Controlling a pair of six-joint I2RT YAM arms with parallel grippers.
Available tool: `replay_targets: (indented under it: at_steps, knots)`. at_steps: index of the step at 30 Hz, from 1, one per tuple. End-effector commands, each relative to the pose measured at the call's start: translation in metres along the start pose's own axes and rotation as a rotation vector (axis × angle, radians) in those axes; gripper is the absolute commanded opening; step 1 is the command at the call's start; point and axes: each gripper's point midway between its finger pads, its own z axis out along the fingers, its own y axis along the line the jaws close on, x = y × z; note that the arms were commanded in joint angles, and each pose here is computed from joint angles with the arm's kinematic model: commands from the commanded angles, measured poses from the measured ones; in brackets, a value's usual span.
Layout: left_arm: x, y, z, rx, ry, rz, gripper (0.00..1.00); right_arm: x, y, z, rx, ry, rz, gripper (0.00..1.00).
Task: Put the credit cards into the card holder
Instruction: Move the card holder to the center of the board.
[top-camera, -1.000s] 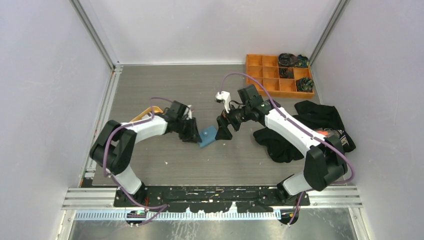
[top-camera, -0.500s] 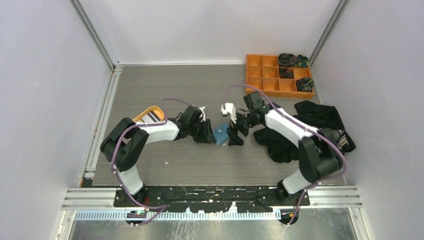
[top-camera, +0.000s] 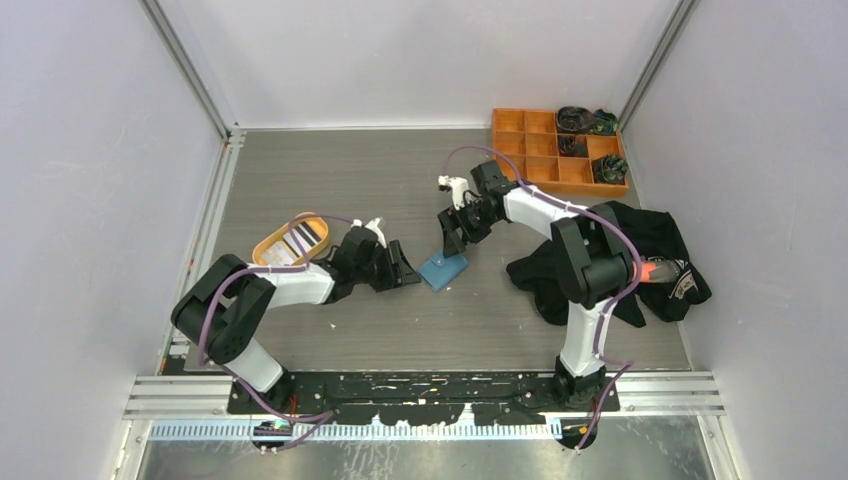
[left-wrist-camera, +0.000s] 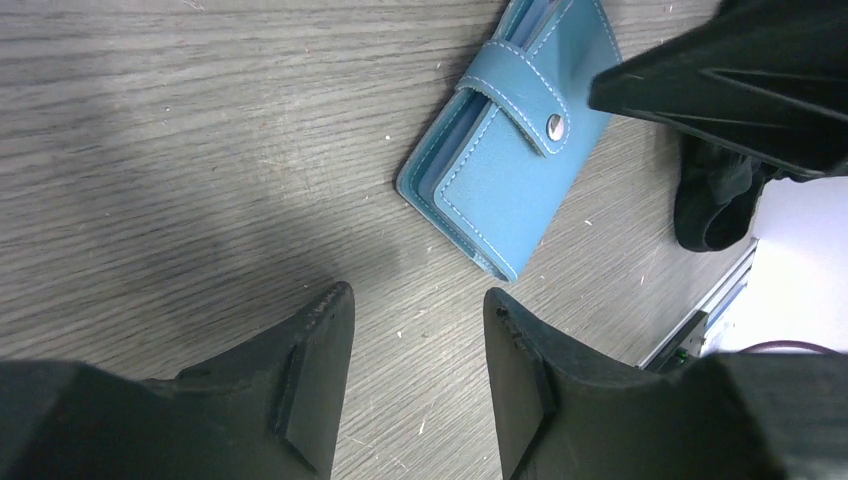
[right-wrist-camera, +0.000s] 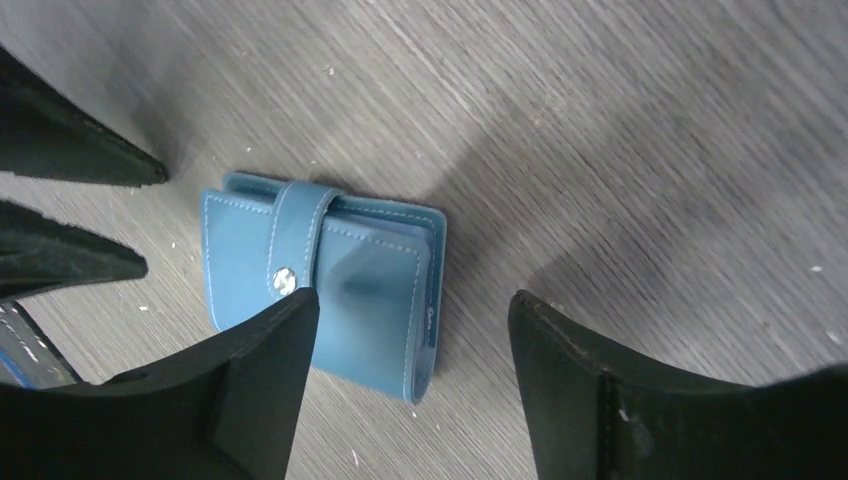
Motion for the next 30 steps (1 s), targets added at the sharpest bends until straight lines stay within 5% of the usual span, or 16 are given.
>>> replay_targets:
  at_steps: [1, 8, 13, 19, 24, 28, 30]
  knots:
    - [-0.011, -0.002, 0.003, 0.020, -0.054, -0.016, 0.51, -0.002, 0.012, 0.001, -0.054, 0.037, 0.109, 0.70]
    - [-0.008, -0.011, 0.017, 0.047, 0.013, -0.031, 0.46, 0.028, 0.050, -0.007, -0.198, 0.121, 0.141, 0.42]
    - [-0.007, -0.019, 0.026, 0.073, 0.055, -0.031, 0.39, 0.060, 0.101, -0.022, -0.258, 0.165, 0.074, 0.40]
    - [-0.001, -0.035, 0.030, 0.131, 0.104, 0.010, 0.33, 0.063, 0.114, -0.048, -0.184, 0.080, -0.036, 0.66]
    - [-0.024, -0.044, 0.015, 0.108, 0.011, 0.095, 0.34, 0.041, 0.094, -0.086, -0.102, -0.044, -0.174, 0.68]
    - [-0.051, -0.055, -0.024, 0.105, -0.150, 0.235, 0.38, 0.053, 0.136, -0.112, -0.292, -0.168, -0.576, 0.72]
    - [-0.058, -0.059, -0.046, 0.116, -0.219, 0.285, 0.43, 0.067, 0.151, -0.116, -0.367, -0.229, -0.861, 0.92]
